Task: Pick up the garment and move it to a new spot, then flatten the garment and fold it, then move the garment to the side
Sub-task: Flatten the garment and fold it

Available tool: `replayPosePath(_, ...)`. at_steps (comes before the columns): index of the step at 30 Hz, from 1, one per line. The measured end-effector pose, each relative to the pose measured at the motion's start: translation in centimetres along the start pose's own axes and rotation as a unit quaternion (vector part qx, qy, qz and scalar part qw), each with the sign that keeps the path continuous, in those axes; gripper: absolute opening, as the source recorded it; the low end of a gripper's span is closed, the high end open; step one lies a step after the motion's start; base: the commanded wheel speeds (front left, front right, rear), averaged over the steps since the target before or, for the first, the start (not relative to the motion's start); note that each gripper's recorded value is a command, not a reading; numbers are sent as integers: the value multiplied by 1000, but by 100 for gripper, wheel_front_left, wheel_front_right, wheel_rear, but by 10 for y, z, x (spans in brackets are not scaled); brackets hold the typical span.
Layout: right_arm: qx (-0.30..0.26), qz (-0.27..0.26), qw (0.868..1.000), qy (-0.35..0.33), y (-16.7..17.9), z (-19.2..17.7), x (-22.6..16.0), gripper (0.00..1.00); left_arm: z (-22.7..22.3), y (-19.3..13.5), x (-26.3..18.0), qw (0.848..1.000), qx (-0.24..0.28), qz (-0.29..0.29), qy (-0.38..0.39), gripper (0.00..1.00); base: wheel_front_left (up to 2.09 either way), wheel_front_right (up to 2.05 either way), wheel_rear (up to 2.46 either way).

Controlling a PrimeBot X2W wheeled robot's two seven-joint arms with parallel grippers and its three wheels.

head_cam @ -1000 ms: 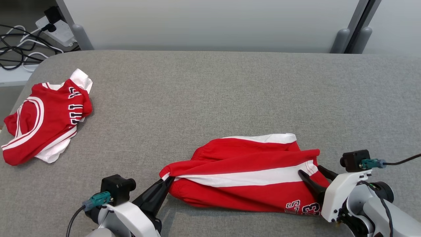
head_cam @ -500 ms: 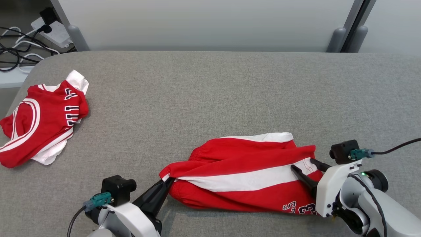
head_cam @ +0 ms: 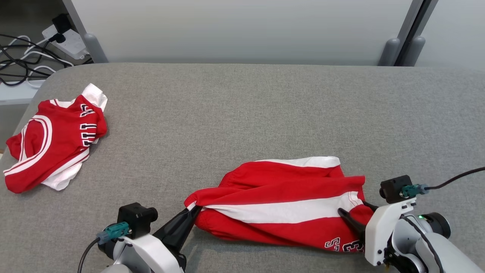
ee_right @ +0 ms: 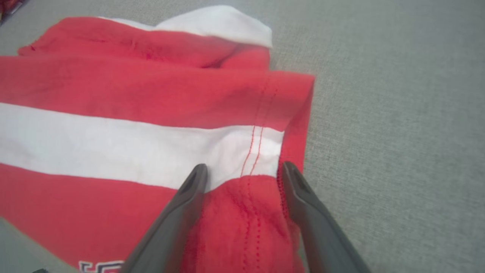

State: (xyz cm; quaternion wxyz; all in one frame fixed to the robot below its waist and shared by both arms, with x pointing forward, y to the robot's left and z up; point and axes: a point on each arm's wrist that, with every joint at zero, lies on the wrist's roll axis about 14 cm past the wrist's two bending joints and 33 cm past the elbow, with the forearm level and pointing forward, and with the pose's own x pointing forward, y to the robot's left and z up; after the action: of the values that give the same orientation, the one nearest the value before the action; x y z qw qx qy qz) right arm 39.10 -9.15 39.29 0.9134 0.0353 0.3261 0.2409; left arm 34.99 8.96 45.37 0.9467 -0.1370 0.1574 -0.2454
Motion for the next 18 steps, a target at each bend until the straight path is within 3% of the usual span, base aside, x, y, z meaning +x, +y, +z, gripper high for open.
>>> replayPosePath(5,8,8,1000,16,11,-10,-4,100,1,-1,-1,1000,2,-1,-1,0,0,0,0)
replayPosePath(7,5,10,1000,19,14,-12,-5,44,1,-1,-2,1000,2,-1,-1,0,0,0,0)
replayPosePath(9,-1,13,1000,15,17,-10,-6,11,0,-1,-2,1000,2,-1,-1,0,0,0,0)
replayPosePath(10,-4,13,1000,13,17,-9,-6,0,0,-1,-1,1000,1,-1,-1,0,0,0,0)
replayPosePath(18,-22,12,1000,-10,19,8,-10,0,0,-1,-1,1000,1,0,-2,0,0,0,0)
